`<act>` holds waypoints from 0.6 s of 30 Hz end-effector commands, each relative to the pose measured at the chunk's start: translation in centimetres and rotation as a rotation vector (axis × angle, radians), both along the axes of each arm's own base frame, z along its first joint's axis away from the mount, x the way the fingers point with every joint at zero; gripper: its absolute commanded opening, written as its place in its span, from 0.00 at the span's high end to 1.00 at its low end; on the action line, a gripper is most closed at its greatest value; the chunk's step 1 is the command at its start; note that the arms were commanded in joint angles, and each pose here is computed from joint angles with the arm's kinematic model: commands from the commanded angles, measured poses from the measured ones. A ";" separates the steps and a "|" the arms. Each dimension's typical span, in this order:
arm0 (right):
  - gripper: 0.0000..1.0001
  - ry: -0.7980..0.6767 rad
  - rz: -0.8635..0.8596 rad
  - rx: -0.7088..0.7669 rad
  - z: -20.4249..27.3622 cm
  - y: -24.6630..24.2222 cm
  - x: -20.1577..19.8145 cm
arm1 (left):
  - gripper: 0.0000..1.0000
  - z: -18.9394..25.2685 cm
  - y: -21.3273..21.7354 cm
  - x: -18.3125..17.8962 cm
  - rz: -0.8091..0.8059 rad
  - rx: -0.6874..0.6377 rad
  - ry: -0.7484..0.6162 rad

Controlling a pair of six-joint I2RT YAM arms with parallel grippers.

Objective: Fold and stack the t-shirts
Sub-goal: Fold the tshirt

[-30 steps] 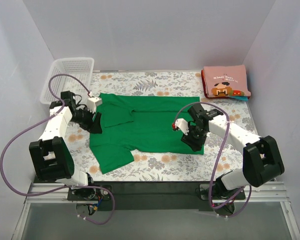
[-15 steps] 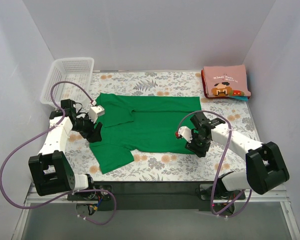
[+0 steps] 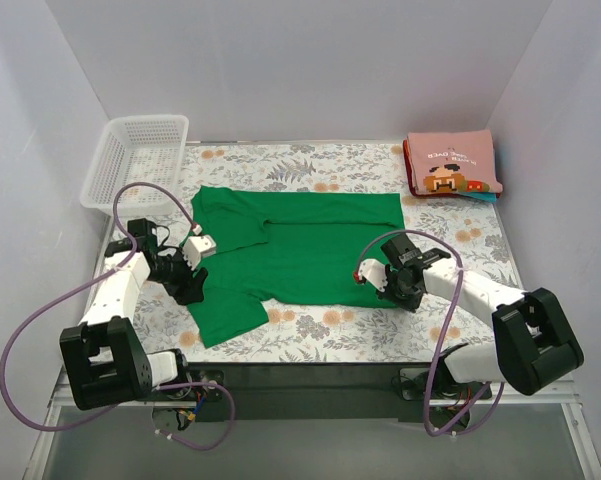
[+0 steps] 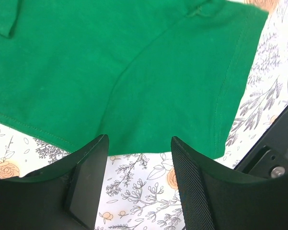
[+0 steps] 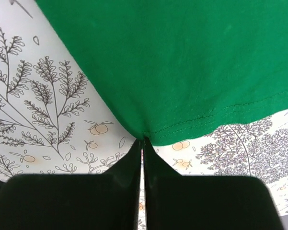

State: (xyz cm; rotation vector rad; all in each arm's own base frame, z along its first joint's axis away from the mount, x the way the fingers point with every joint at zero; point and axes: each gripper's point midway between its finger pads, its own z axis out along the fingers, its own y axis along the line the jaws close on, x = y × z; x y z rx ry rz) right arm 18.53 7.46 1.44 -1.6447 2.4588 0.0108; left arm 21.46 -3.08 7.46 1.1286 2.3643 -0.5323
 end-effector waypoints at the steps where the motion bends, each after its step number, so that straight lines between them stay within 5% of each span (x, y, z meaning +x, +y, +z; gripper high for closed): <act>1: 0.99 -0.033 -0.009 -0.044 -0.6 -1.0 0.2 | 0.47 0.2 0.0 -0.3 -0.105 0.032 -0.092; 10: 0.99 -0.049 0.031 0.052 3.4 0.6 0.3 | 0.50 1.1 -0.1 0.3 -0.133 0.022 -0.107; 12: 0.47 -0.011 0.038 0.070 3.4 1.0 -0.3 | 0.50 1.3 -0.2 0.5 -0.124 0.013 -0.106; 18: 0.49 0.029 0.056 0.088 2.5 2.0 -0.2 | 0.50 1.3 -0.2 0.9 -0.117 0.004 -0.101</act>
